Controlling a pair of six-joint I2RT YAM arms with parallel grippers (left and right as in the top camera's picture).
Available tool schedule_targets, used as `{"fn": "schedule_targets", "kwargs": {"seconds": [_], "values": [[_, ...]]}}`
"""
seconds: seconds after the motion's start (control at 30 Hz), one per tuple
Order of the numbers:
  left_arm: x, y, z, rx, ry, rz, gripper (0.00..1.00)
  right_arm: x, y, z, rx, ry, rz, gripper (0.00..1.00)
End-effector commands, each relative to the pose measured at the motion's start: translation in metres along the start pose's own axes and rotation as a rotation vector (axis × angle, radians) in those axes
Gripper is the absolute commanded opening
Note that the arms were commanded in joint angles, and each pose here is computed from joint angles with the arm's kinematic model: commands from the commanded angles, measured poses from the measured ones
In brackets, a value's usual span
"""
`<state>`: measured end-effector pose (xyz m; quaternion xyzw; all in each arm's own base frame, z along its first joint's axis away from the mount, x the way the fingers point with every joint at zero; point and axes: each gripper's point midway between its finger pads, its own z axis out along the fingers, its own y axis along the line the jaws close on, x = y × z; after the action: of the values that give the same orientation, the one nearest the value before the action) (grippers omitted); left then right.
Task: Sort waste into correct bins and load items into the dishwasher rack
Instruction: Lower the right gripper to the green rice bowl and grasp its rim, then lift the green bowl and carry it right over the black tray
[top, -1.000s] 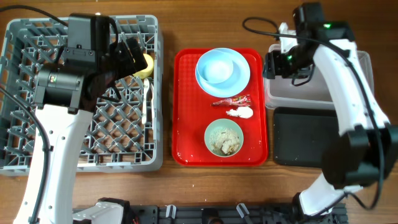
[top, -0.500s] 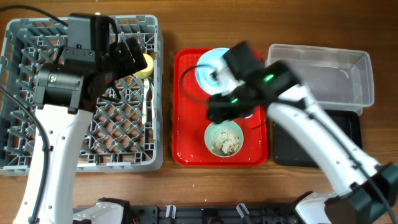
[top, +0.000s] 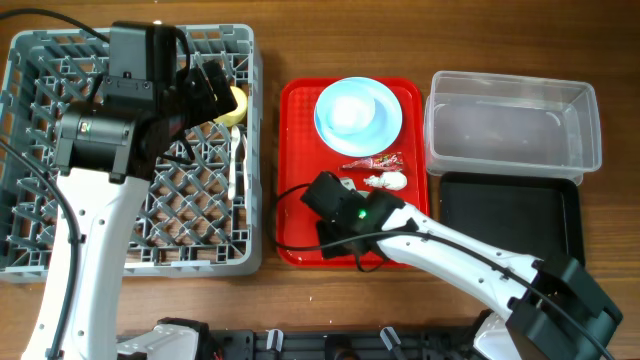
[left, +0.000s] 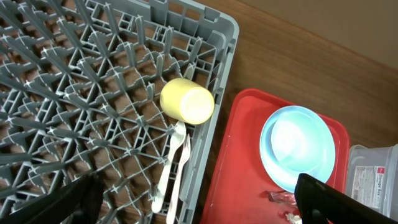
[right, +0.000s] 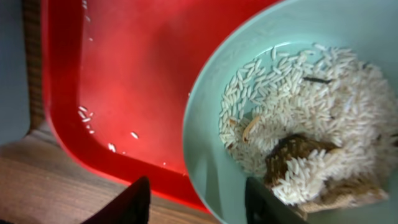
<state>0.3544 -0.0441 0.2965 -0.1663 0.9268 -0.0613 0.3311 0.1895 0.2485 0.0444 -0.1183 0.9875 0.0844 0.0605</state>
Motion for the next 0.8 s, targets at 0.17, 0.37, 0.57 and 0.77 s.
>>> {"fn": "schedule_targets", "kwargs": {"seconds": [0.17,0.37,0.57,0.77], "values": [[-0.005,0.001,-0.004,-0.001,-0.017,-0.008,1.0,0.006,-0.001,0.006,-0.011,0.013,-0.02,0.23],[-0.005,0.001,-0.004,-0.001,-0.018,-0.008,1.0,0.012,-0.007,0.009,0.018,0.042,-0.012,0.27],[-0.005,0.001,-0.004,-0.001,-0.017,-0.008,1.0,0.012,-0.001,0.021,0.001,0.063,0.046,0.22],[-0.005,0.001,-0.004,-0.001,-0.017,-0.008,1.0,0.008,0.004,0.014,-0.012,0.059,0.016,0.04]]}}
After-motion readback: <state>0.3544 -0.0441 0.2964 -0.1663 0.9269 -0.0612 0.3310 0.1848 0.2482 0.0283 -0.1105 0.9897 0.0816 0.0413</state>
